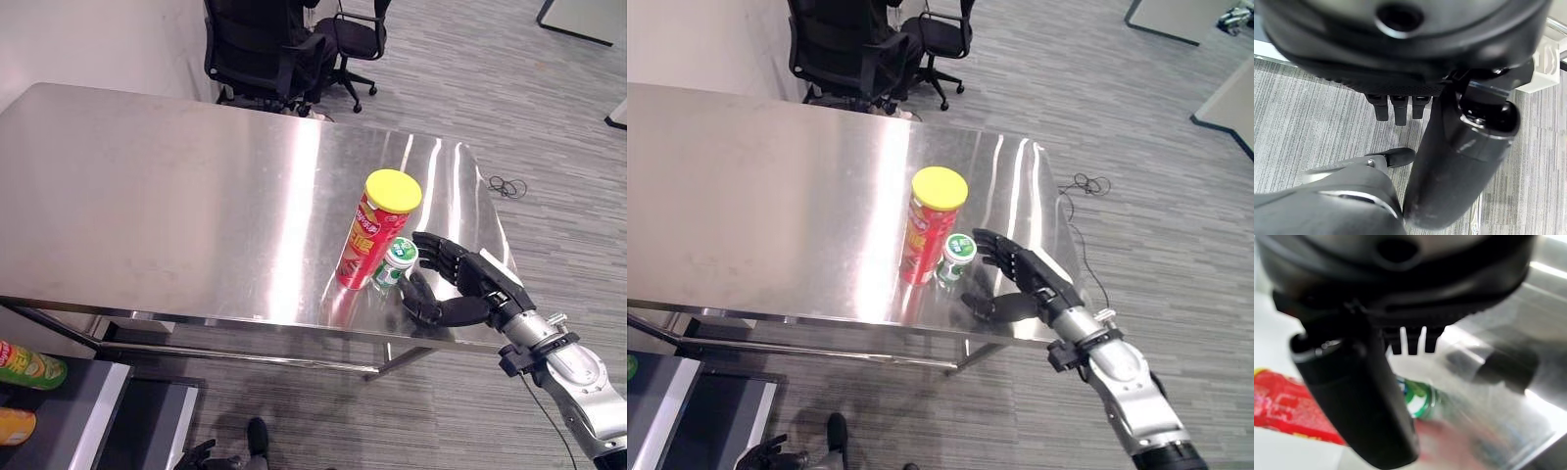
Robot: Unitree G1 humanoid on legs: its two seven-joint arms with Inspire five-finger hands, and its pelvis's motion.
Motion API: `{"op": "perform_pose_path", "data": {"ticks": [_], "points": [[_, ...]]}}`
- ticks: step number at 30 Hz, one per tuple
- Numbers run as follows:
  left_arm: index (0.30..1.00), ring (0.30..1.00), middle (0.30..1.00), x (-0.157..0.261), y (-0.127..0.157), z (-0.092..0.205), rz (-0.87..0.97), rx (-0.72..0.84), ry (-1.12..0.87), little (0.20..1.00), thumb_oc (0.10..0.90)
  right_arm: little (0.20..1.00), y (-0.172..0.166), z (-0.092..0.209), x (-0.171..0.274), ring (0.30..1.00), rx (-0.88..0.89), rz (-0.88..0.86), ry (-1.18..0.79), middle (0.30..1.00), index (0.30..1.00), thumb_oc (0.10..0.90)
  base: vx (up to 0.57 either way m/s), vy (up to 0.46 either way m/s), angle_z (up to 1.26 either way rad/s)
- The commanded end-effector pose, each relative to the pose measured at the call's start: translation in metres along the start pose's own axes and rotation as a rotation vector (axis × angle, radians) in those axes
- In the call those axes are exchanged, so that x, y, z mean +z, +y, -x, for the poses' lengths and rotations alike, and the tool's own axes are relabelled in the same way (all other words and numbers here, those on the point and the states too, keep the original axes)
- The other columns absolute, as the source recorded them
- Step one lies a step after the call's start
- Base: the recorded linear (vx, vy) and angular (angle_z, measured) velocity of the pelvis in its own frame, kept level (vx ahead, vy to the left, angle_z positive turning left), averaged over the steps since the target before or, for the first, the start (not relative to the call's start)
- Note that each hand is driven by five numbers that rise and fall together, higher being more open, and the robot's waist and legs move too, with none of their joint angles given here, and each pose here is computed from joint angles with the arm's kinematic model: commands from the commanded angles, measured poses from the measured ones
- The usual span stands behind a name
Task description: Put the goods on the table back onto the shelves and tidy them up.
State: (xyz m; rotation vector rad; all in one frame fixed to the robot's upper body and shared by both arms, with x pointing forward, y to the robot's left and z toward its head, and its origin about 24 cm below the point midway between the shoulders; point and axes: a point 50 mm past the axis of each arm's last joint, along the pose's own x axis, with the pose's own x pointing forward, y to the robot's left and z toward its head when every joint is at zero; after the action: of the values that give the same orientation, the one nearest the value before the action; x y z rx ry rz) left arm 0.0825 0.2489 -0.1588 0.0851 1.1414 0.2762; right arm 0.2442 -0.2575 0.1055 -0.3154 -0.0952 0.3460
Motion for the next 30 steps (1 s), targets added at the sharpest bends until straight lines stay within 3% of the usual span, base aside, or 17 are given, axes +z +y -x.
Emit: {"op": "perform_pose_path", "data": {"ticks": [1, 12, 30], "points": [[0.9, 0.9, 0.9, -0.002, -0.004, 0.0, -0.083, -0.016, 0.019, 0.9, 0.8, 0.9, -0.031, -0.016, 0.053, 0.9, -0.166, 0.038, -0.294, 0.9, 0.9, 0.8, 0.0, 0.0, 0.0], [0.9, 0.9, 0.9, -0.004, -0.001, 0.0, -0.088, -0.006, 0.021, 0.9, 0.8, 0.9, -0.042, -0.02, 0.053, 0.9, -0.242, 0.025, -0.308, 0.9, 0.9, 0.8, 0.01, 0.001, 0.01], [0.9, 0.9, 0.9, -0.013, -0.001, 0.003, -0.068, -0.012, 0.039, 0.9, 0.8, 0.9, -0.04, -0.043, 0.06, 0.9, -0.172, 0.043, -0.303, 0.9, 0.9, 0.8, 0.01, 0.001, 0.05]]}}
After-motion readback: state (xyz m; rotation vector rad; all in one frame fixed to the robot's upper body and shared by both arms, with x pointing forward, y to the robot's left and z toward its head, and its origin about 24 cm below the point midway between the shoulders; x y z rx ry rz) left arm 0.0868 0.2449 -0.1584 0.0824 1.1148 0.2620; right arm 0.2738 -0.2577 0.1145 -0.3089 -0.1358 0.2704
